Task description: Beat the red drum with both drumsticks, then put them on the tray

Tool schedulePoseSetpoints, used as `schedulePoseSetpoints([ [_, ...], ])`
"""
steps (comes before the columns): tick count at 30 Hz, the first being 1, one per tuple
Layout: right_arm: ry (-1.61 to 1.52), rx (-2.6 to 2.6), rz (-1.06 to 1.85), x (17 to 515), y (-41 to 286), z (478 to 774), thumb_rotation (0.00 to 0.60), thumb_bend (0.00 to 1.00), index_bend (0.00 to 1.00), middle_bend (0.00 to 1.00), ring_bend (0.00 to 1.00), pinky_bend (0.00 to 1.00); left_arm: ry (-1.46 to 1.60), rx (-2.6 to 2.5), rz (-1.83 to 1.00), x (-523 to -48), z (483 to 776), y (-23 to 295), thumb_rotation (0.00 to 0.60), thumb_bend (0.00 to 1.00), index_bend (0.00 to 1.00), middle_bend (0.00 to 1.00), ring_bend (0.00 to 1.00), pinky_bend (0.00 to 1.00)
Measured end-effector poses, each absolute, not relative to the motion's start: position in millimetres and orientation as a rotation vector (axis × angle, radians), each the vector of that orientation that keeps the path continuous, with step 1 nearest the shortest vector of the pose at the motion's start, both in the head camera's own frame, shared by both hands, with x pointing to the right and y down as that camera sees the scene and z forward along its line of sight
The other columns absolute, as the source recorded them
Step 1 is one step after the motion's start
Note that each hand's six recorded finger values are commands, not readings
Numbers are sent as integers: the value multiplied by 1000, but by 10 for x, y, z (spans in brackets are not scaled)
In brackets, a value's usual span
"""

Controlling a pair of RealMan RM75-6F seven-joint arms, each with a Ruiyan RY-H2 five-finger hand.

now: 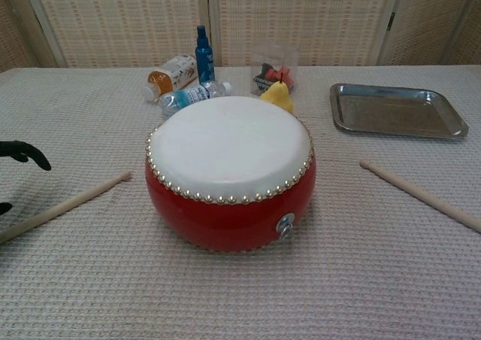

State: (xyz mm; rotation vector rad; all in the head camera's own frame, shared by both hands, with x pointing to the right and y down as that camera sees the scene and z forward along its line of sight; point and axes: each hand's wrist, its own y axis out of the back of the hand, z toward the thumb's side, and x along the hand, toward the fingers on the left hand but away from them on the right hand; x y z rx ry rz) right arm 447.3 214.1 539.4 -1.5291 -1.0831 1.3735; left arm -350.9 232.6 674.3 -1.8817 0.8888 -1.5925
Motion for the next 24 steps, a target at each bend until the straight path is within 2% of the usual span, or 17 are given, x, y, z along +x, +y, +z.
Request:
schedulePoseSetpoints([
  [8,-1085,-1523,1372,4492,2154,5354,600,292,132,133,0,140,881,-1895,-1669,-3314,6927,2367,600,320,241,126,109,72],
  [16,-1081,-1530,1371,4476,2158,5367,600,292,132,133,0,139,860,-1923,-1796,-3364,6991,2428,600,321,167,48,18,63],
  [24,-1078,-1534,1369,4459,2159,5369,600,292,131,133,0,139,836,-1961,-1869,-3424,7030,2419,600,321,202,40,5,63],
])
